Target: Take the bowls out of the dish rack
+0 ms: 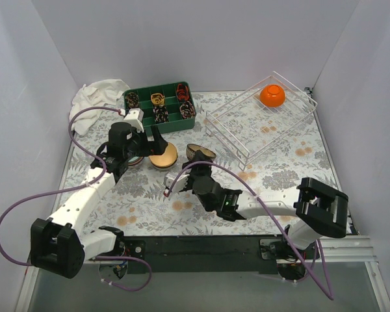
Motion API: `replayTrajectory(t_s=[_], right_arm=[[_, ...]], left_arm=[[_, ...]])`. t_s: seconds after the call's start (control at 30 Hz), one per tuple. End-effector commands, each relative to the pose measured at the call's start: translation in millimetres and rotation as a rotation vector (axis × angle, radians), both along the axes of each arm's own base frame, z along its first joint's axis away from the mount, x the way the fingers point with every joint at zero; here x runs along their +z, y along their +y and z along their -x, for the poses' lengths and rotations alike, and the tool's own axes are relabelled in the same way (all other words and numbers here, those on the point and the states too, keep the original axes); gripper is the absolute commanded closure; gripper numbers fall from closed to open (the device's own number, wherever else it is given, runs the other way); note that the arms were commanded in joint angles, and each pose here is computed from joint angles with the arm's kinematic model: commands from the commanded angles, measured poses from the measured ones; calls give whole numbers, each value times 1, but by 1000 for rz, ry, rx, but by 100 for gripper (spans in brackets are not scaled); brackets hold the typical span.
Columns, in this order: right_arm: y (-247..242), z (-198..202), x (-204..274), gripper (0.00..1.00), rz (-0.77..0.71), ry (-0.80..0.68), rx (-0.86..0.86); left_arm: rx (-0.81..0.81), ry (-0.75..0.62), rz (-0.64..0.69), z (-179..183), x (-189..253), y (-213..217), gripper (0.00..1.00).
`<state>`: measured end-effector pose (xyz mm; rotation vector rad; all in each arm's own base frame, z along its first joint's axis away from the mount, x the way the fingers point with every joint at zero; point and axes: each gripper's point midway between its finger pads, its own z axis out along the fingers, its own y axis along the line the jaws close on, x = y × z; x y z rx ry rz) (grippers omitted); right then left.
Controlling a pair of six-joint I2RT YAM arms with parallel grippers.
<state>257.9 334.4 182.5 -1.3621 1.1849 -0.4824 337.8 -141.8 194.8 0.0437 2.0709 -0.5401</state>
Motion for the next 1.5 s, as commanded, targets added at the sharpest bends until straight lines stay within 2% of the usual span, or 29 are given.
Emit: replayTrajectory(t_s=[0.0,0.1,0.17,0.2,0.27,0.33,0.57,0.9,1.13,1.27,1.37,1.47], right_arm=[[-8,-2,60,89,-125,-237,-95],[-6,5,70,90,-161,-318,-108],[-7,7,71,92,-96,-388,-120],[-11,11,84,92,-169,-426,-137],[-13,12,83,92,-122,-478,-152],[-19,17,93,92,-178,-517,-174],[-10,23,79,93,-134,-506,-167],[-2,28,72,92,-90,-514,-152],[4,31,67,92,-76,-513,-141],[4,32,67,92,-77,-514,-141],[4,33,66,91,-75,-512,-138],[6,33,64,91,-71,-511,-138]], left_arm=[[-51,8,38,1,10,-10,2],[-63,34,51,1,8,-14,2],[-74,43,71,2,10,-18,2],[-86,52,90,3,12,-21,2],[-103,76,132,5,15,-29,2],[-114,102,178,8,21,-35,2],[-167,152,285,15,43,-57,2],[-214,293,229,23,21,-85,3],[-232,379,152,35,-7,-100,26],[-243,435,117,44,-24,-104,45],[-250,450,101,47,-30,-106,55],[-255,452,98,47,-30,-108,70]])
